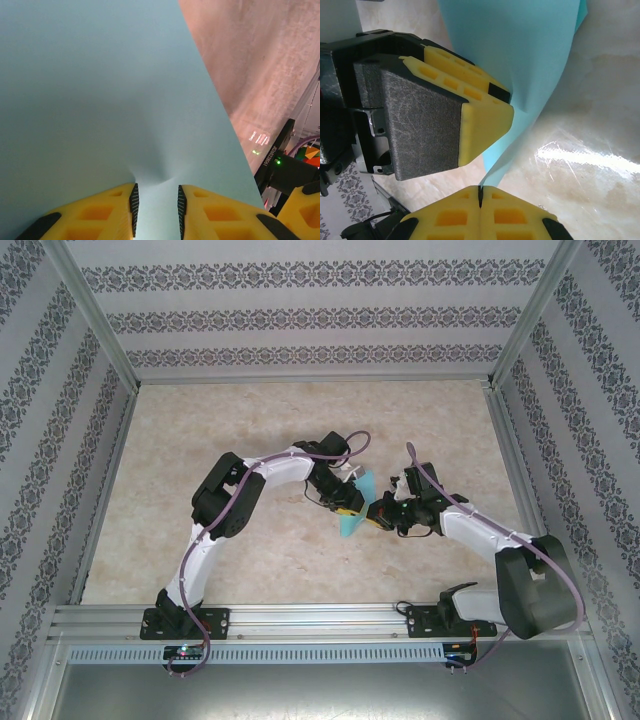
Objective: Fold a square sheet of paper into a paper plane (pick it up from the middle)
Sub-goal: Third fold the triangle at the center of the table.
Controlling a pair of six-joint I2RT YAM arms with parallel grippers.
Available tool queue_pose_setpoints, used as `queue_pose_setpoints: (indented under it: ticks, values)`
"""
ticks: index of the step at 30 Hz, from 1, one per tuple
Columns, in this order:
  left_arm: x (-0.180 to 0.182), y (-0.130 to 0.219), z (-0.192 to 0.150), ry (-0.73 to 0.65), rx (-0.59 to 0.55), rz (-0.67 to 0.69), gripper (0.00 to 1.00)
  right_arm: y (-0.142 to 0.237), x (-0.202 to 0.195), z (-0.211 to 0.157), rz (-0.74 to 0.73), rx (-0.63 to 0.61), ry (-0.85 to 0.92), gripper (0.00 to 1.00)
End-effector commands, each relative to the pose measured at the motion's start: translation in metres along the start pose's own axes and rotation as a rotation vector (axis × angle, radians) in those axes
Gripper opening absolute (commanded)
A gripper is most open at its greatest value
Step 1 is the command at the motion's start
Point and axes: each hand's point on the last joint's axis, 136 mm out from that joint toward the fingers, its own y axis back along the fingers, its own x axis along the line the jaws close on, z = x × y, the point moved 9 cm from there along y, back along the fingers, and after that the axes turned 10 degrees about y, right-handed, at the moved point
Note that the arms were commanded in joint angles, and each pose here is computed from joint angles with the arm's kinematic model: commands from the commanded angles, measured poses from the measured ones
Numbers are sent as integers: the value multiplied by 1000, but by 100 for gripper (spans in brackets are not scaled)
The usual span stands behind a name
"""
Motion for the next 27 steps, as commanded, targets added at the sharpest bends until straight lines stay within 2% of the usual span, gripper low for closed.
queue_pose_setpoints:
  ticks: [1, 9, 13, 27]
  values:
    - [-12, 7, -2, -24, -9, 3, 31, -1, 2, 7, 4, -11, 13, 3]
    - [-24, 42, 2, -38, -93, -1, 31, -5, 3, 14, -1, -3, 18, 3]
    - [-14, 51, 9, -17, -124, 17, 29, -4, 5, 15, -4, 0, 22, 3]
    - [15, 40, 40, 18, -126, 84, 27, -3, 9, 17, -6, 3, 31, 3]
